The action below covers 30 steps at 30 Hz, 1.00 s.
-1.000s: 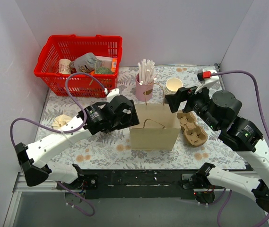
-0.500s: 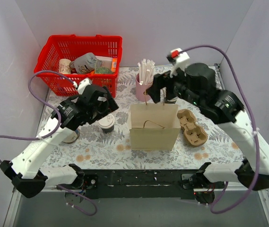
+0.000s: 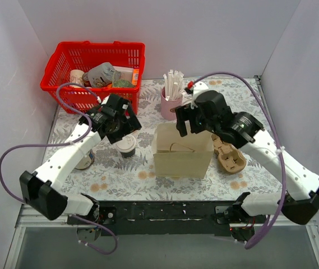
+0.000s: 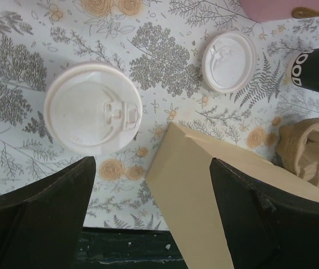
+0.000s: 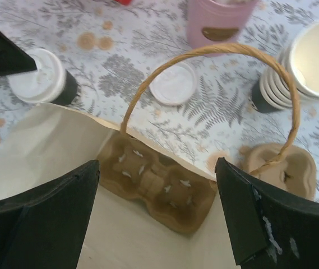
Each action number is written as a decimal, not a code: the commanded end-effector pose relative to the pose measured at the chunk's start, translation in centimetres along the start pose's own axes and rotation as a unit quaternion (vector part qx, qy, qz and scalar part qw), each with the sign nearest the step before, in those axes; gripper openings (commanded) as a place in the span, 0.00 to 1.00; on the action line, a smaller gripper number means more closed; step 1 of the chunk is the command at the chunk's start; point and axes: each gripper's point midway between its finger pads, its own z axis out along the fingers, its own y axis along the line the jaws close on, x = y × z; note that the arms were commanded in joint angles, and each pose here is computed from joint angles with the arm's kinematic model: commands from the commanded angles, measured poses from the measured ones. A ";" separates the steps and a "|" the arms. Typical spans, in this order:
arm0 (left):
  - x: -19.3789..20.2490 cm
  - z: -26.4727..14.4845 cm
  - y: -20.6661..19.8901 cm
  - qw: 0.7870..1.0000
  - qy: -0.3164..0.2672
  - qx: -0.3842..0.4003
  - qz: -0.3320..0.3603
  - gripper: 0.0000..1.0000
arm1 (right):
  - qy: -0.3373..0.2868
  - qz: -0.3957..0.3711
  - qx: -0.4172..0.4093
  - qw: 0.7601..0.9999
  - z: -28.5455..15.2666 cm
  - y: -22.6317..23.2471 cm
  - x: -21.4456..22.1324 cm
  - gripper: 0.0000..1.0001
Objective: Pack the takeout coffee
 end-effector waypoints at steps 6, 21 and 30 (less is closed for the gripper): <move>0.0 4.2 -0.3 0.997 0.030 -0.057 0.046 0.67 | -0.138 0.062 0.137 0.979 -5.9 -7.0 0.5 0.92; 0.4 6.6 -0.1 0.995 0.038 -0.076 0.059 0.51 | -0.225 0.033 0.020 0.974 -8.1 -3.5 -2.6 0.91; 1.2 7.3 0.3 0.992 0.044 -0.096 0.073 0.44 | -0.278 0.020 -0.038 0.959 -8.6 -2.0 -2.3 0.91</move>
